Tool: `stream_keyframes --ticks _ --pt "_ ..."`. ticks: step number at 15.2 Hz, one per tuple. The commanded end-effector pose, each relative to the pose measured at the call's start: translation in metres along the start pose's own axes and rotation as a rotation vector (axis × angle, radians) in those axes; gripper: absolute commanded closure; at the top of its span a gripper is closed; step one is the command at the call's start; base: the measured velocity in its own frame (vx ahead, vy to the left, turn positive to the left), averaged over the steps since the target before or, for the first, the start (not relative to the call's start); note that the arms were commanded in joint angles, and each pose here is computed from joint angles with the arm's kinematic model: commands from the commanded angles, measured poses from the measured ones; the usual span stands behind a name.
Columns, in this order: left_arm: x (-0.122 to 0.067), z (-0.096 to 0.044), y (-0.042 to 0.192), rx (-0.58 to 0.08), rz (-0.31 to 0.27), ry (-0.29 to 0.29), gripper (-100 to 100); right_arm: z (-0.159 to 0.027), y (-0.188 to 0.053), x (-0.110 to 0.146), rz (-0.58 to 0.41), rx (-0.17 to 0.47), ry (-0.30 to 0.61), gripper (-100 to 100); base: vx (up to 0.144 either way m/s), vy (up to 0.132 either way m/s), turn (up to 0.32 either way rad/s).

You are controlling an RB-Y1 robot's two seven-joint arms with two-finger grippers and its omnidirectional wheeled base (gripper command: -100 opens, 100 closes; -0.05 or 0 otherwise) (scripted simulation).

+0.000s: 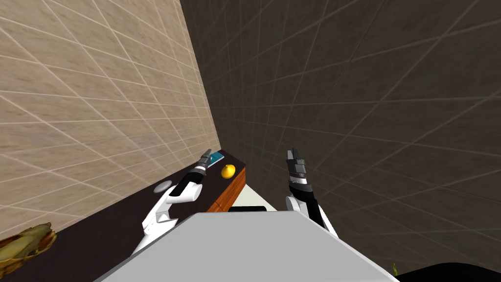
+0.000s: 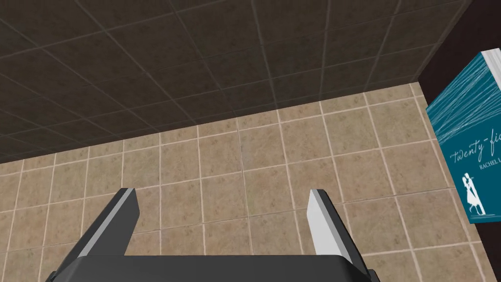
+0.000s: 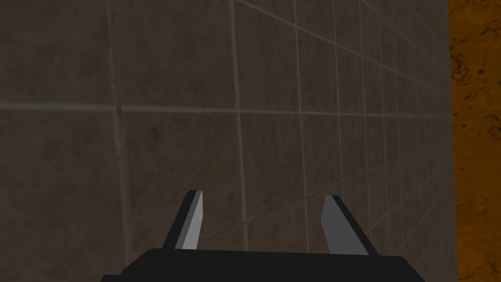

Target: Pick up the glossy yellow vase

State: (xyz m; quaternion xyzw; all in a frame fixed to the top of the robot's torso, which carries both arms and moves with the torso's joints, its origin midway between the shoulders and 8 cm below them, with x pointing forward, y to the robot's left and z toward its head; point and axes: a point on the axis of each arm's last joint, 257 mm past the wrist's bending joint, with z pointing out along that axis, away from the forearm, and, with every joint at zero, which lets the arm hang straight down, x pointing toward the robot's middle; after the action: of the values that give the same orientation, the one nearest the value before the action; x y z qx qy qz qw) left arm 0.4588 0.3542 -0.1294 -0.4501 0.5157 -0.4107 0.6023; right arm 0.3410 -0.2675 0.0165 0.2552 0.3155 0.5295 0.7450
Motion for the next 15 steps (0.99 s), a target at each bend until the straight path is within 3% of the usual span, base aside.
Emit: stream_keyframes --ticks 1,5,15 --pt "-0.002 0.000 0.007 -0.028 0.001 0.000 -100 0.000 0.000 0.000 0.000 0.000 0.000 0 0.007 0.005 0.012" --pt "-0.012 0.008 0.033 -0.123 0.000 -0.009 -100 0.000 0.000 0.000 0.000 0.000 0.000 0 0.011 0.007 -0.122" --pt "-0.020 0.006 0.083 -0.317 -0.007 -0.015 -100 0.000 0.000 0.000 0.000 0.000 0.000 0 0.011 0.006 -0.089"
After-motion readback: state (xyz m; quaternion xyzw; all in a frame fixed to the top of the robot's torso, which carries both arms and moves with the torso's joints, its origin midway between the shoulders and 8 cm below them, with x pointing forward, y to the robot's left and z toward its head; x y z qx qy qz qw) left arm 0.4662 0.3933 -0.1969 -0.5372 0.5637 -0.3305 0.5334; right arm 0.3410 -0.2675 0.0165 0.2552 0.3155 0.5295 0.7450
